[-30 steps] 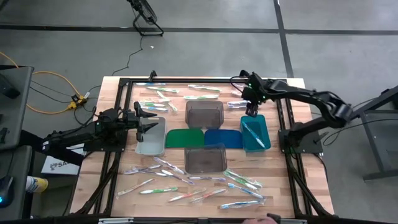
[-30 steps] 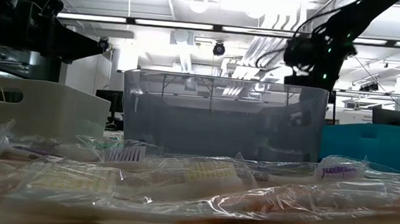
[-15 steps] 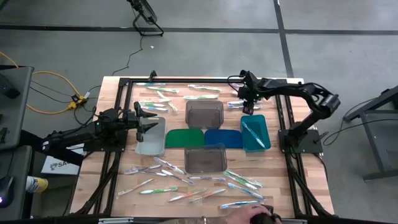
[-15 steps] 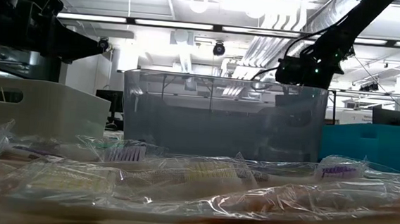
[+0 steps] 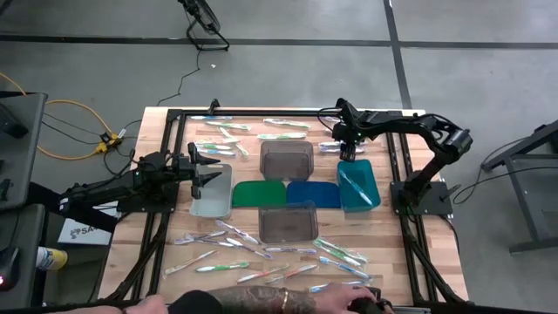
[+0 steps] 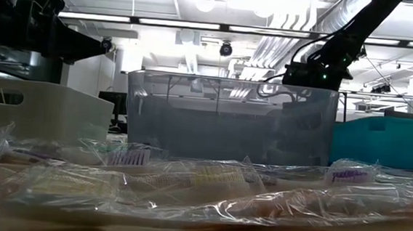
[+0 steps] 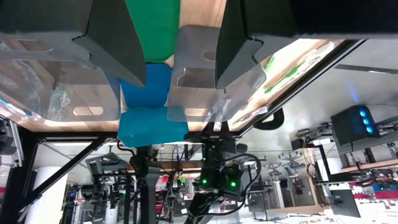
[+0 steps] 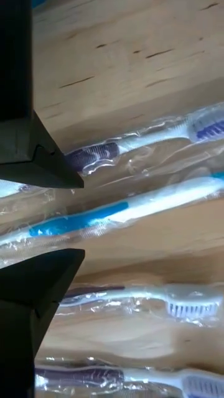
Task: Pick & Place Toothbrushes
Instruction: Put the blue toothbrush into the blue bin
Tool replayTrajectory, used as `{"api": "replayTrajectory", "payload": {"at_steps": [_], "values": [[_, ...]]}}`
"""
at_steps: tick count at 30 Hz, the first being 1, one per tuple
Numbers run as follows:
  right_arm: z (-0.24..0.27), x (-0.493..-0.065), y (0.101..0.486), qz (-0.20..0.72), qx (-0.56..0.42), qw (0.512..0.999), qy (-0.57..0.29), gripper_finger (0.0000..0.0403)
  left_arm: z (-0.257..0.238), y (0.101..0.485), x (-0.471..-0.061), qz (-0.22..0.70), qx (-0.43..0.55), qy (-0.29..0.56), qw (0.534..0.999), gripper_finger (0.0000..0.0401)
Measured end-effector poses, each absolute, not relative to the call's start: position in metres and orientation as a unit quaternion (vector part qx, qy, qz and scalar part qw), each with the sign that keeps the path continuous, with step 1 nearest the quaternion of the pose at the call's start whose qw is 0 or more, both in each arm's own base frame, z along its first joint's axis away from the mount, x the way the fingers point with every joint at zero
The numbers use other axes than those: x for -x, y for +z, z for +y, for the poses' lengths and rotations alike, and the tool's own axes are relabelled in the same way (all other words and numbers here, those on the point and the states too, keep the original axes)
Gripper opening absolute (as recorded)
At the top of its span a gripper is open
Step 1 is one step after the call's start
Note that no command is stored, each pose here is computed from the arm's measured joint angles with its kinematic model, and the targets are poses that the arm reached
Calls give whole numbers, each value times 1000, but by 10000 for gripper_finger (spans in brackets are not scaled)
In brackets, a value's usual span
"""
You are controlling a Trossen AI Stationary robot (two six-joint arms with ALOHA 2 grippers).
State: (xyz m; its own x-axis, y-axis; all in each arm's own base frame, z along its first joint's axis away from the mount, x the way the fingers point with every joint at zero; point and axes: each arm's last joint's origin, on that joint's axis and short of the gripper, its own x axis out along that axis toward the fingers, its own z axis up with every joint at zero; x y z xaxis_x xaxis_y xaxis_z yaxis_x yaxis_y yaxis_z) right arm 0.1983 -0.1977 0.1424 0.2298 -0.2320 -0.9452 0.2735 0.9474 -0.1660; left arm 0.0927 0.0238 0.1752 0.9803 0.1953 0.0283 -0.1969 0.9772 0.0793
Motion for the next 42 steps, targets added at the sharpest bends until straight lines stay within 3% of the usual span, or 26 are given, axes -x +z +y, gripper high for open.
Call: {"api": "replayTrajectory", "payload": {"at_steps": [19, 34, 42], "values": [[-191, -207, 146, 594, 1, 784, -180, 162, 24, 175, -93, -10, -41, 99, 994, 187], [-206, -217, 196, 529, 32, 820, -214, 162, 24, 175, -93, -10, -41, 99, 994, 187], [-223, -227, 197, 583, 2, 801, -136, 162, 24, 175, -93, -10, -41, 99, 994, 187]]}}
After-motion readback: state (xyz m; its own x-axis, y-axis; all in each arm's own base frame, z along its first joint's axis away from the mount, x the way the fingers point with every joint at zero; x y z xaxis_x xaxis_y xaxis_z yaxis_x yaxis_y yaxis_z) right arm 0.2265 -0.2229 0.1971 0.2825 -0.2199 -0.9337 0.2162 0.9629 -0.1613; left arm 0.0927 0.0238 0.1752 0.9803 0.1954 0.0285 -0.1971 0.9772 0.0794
